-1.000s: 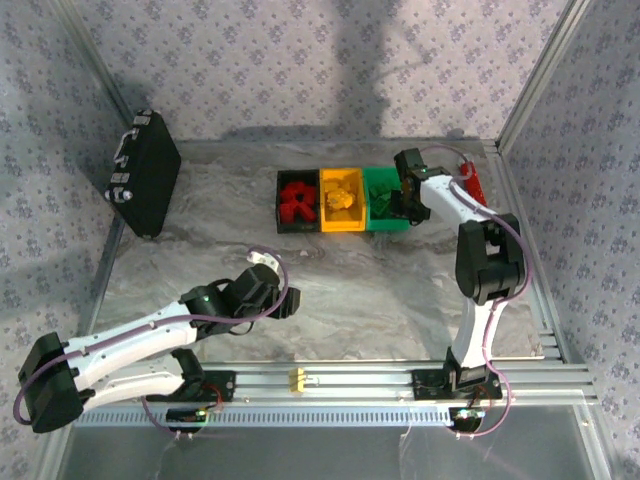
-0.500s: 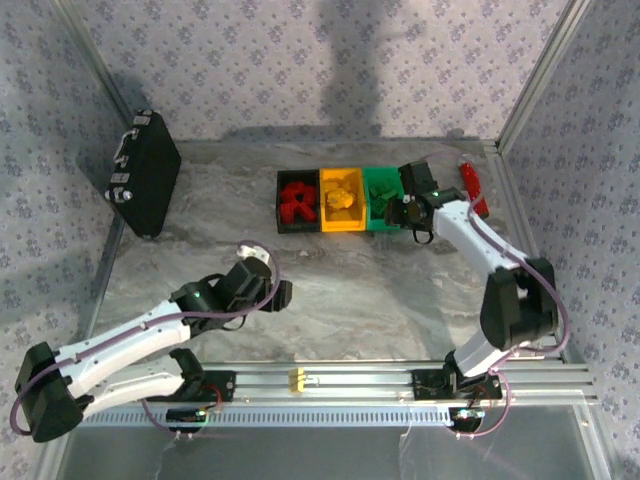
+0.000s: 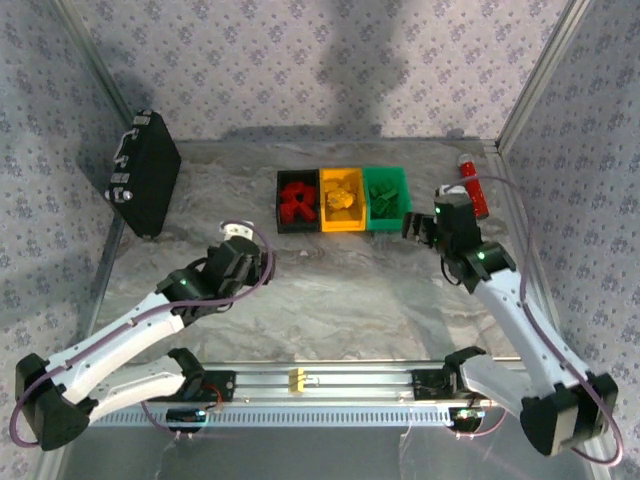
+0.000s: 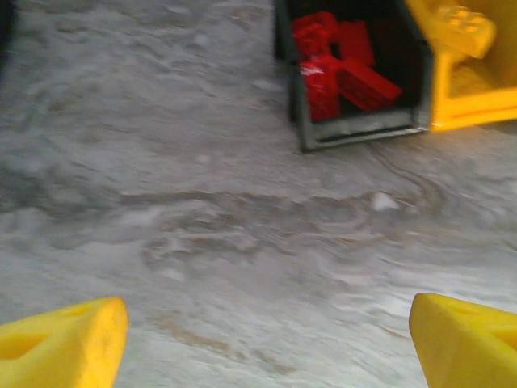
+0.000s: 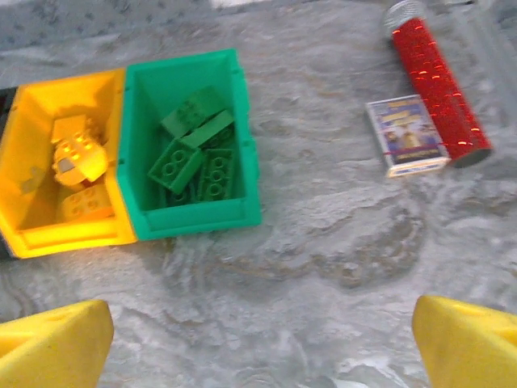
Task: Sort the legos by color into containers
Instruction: Reset both arms
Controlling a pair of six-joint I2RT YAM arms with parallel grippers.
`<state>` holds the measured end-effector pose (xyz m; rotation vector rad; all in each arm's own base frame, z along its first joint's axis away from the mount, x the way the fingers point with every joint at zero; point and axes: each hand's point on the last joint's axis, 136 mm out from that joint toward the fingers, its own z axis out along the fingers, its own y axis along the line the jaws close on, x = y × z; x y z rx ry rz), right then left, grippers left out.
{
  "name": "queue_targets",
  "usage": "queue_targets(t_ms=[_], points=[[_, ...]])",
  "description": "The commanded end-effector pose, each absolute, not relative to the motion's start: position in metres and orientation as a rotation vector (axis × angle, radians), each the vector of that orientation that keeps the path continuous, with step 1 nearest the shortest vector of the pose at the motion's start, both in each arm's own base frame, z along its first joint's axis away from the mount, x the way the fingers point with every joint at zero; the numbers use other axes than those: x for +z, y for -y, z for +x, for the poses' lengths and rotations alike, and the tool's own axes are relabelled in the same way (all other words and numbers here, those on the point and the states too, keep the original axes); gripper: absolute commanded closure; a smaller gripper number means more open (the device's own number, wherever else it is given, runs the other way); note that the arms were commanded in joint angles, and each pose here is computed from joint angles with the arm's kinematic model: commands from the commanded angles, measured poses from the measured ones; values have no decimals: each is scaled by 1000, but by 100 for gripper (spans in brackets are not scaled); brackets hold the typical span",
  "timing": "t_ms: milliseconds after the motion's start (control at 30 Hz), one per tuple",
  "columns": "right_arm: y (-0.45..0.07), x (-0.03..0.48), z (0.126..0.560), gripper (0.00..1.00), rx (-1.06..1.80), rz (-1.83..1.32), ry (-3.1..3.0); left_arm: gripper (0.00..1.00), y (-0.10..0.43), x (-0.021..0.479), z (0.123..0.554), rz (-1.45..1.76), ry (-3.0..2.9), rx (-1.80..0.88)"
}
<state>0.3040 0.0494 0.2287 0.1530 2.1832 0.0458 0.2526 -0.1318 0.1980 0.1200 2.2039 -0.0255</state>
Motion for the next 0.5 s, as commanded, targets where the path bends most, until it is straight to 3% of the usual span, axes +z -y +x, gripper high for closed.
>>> queue_targets(t_ms=[0, 233, 467], points=[[-22, 228, 297, 1, -104, 174, -2097, 9, 91, 210, 261, 48, -2110, 210], [14, 199, 272, 1, -295, 230, -2009, 6, 45, 205, 260, -21, -1999, 491], [33, 158, 263, 1, -425, 277, -2031, 0, 23, 186, 253, -55, -1929, 571]])
